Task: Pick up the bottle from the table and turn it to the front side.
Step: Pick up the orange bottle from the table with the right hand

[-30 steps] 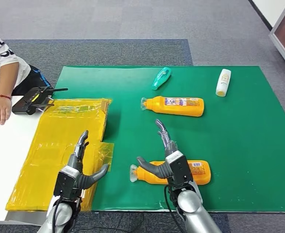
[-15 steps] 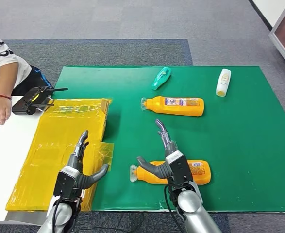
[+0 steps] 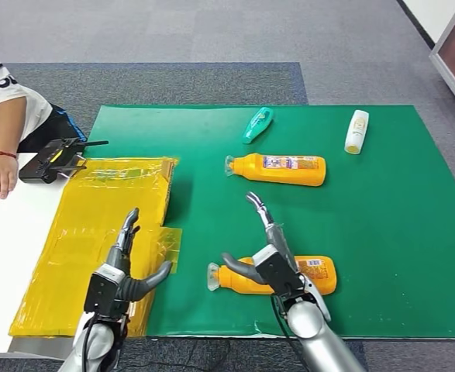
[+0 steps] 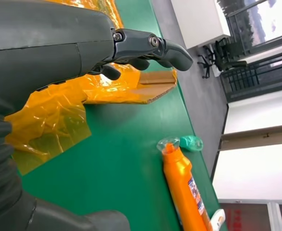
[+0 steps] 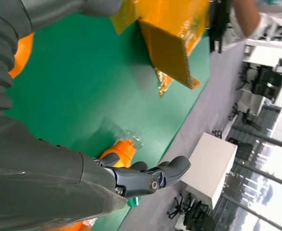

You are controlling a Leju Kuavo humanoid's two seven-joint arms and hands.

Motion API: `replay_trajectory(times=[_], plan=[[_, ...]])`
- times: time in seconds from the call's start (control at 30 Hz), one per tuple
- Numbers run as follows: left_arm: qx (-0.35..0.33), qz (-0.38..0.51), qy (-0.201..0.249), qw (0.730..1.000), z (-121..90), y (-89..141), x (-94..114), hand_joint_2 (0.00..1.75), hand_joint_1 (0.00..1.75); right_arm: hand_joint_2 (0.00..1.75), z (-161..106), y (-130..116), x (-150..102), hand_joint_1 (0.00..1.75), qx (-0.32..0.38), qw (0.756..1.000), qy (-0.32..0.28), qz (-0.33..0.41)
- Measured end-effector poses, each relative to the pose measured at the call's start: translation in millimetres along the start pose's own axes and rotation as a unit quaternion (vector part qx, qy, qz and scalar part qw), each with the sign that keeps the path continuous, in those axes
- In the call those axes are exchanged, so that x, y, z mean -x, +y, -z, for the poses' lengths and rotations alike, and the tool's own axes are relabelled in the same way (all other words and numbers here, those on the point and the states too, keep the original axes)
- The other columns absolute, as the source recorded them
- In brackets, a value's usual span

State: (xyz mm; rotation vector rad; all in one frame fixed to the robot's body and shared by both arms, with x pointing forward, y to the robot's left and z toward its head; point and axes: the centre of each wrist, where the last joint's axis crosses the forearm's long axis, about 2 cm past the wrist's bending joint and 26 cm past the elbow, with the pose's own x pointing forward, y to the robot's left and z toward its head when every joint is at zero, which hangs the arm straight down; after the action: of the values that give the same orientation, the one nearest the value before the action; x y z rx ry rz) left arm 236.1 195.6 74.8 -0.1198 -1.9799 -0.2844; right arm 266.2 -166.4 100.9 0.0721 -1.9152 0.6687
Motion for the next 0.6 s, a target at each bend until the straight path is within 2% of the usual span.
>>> replay_trajectory(times=[0.3, 0.6], plan=[[-0.002, 0.002, -0.002, 1.000, 1.0, 2.2, 1.0, 1.75, 0.00, 1.75, 3.1, -18.4, 5.5, 0.00, -0.070, 0.996, 0.013, -0.063], [-0.002, 0.001, -0.005, 1.000, 3.8, 4.0, 3.9, 1.75, 0.00, 1.75, 21.3, -53.4, 6.2, 0.00, -0.179, 0.971, 0.028, -0.158]])
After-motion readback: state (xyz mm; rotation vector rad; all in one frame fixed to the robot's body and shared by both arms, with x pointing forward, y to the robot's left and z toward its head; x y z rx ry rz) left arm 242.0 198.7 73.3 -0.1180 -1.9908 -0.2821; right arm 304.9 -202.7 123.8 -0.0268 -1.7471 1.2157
